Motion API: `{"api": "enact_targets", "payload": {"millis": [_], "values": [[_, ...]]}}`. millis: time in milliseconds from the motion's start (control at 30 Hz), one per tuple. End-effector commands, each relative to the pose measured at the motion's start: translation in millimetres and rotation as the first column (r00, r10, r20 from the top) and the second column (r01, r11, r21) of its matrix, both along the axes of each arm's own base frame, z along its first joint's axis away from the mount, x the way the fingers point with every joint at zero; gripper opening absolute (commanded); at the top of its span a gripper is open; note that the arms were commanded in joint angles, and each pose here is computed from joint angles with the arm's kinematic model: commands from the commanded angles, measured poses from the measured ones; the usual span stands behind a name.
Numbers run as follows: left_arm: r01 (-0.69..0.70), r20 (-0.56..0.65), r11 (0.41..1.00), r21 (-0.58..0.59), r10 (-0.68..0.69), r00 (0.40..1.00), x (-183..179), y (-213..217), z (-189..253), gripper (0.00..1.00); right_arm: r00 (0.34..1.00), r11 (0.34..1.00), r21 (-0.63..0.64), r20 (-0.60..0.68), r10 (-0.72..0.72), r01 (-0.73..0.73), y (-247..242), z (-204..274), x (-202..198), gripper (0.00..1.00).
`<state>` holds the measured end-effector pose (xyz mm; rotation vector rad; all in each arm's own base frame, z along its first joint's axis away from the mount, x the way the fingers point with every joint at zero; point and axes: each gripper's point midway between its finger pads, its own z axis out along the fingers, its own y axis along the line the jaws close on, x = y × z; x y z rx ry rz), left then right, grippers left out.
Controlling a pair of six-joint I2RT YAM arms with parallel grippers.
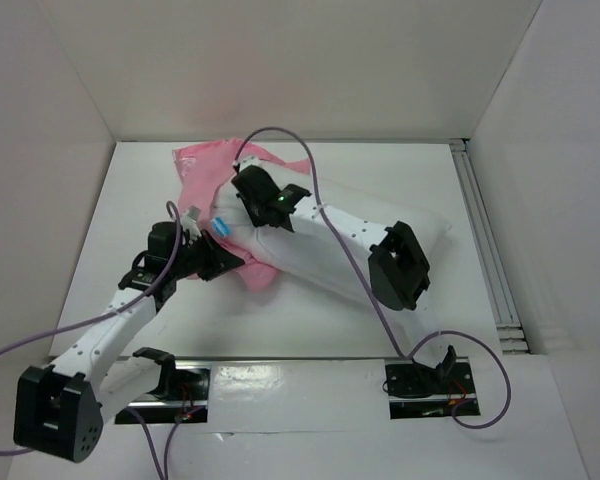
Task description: Put the pillow into the pillowcase
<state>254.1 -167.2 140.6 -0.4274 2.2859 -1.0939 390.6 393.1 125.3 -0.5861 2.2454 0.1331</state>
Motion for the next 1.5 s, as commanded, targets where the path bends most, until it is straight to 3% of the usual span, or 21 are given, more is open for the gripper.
{"api": "enact_targets", "payload": {"millis": [0,33,67,200,233,333,467,533,667,800,900,967,1000,1033,1067,1200,1267,1333,1367,1433,1467], "values": [[0.12,0.128,0.991,-0.058,-0.112,0.985,-15,-13,53,0.0,0.995,0.994,0.041,-0.032,-0.096,0.097,-21,1,31,0.0],[0.119,0.117,0.991,-0.056,-0.112,0.987,-16,-13,52,0.0,0.997,0.995,0.059,-0.024,-0.074,0.075,-16,13,33,0.0],[0.096,0.109,0.994,-0.049,-0.09,0.99,-12,-9,49,0.0,0.998,0.997,0.056,-0.033,-0.055,0.057,-15,17,30,0.1],[0.069,0.082,0.997,-0.031,-0.067,0.994,-4,-3,38,0.0,0.998,0.994,0.096,-0.026,0.053,-0.05,-13,76,-10,0.94],[0.069,0.069,0.997,-0.03,-0.067,0.995,-3,-3,35,0.0,0.998,0.994,0.096,-0.035,0.06,-0.056,-19,78,-18,1.0],[0.055,0.07,0.998,-0.015,-0.054,0.996,1,3,31,0.0,0.992,0.982,0.158,-0.044,0.114,-0.106,-43,116,-31,1.0],[0.049,0.056,0.999,-0.007,-0.048,0.997,3,6,27,0.0,0.995,0.991,0.116,-0.059,0.08,-0.073,-103,130,4,1.0],[0.053,0.062,0.999,-0.001,-0.053,0.997,3,6,27,0.0,0.989,0.999,0.02,-0.142,0.044,-0.042,-125,101,20,1.0],[0.048,0.067,0.999,0.004,-0.048,0.997,4,9,26,0.0,0.984,0.998,0.051,-0.176,0.039,-0.03,-148,85,70,1.0],[0.053,0.041,0.999,0.014,-0.053,0.998,4,9,19,0.0,0.929,0.978,0.098,-0.306,0.208,-0.187,-125,31,67,1.0],[0.058,0.026,0.998,0.022,-0.059,0.998,5,9,13,0.0,0.811,0.913,0.258,-0.424,0.402,-0.317,-103,-9,35,1.0],[0.058,0.026,0.998,0.022,-0.059,0.998,7,9,12,0.0,0.725,0.848,0.376,-0.452,0.52,-0.373,-90,-19,11,0.64],[0.058,0.026,0.998,0.022,-0.059,0.998,7,9,12,0.0,0.715,0.84,0.402,-0.457,0.529,-0.364,-91,-22,12,0.39],[0.066,0.015,0.998,0.018,-0.066,0.998,6,8,9,0.0,0.713,0.844,0.421,-0.474,0.518,-0.333,-90,-21,8,0.05],[0.065,0.034,0.998,0.016,-0.066,0.997,9,8,15,0.0,0.753,0.863,0.41,-0.456,0.475,-0.296,-97,-21,22,0.0],[0.063,0.06,0.998,0.009,-0.064,0.996,18,8,26,0.0,0.947,0.915,0.4,-0.273,0.17,-0.049,-133,51,85,0.0],[0.082,0.098,0.997,-0.016,-0.08,0.992,28,2,45,0.0,0.999,0.921,0.39,-0.049,-0.005,0.024,-155,127,110,0.0],[0.102,0.118,0.994,-0.04,-0.097,0.988,41,-3,61,0.0,0.985,0.896,0.44,0.117,-0.127,0.063,-172,203,114,0.0],[0.127,0.193,0.99,-0.053,-0.115,0.974,53,-8,96,0.0,0.959,0.893,0.44,0.199,-0.203,0.097,-182,229,119,0.0],[0.138,0.215,0.989,-0.058,-0.123,0.969,64,-11,121,0.0,0.916,0.872,0.473,0.283,-0.285,0.125,-198,274,115,0.0],[0.157,0.297,0.986,-0.063,-0.132,0.946,69,-13,157,0.0,0.903,0.865,0.482,0.298,-0.31,0.138,-198,284,112,0.0]]}}
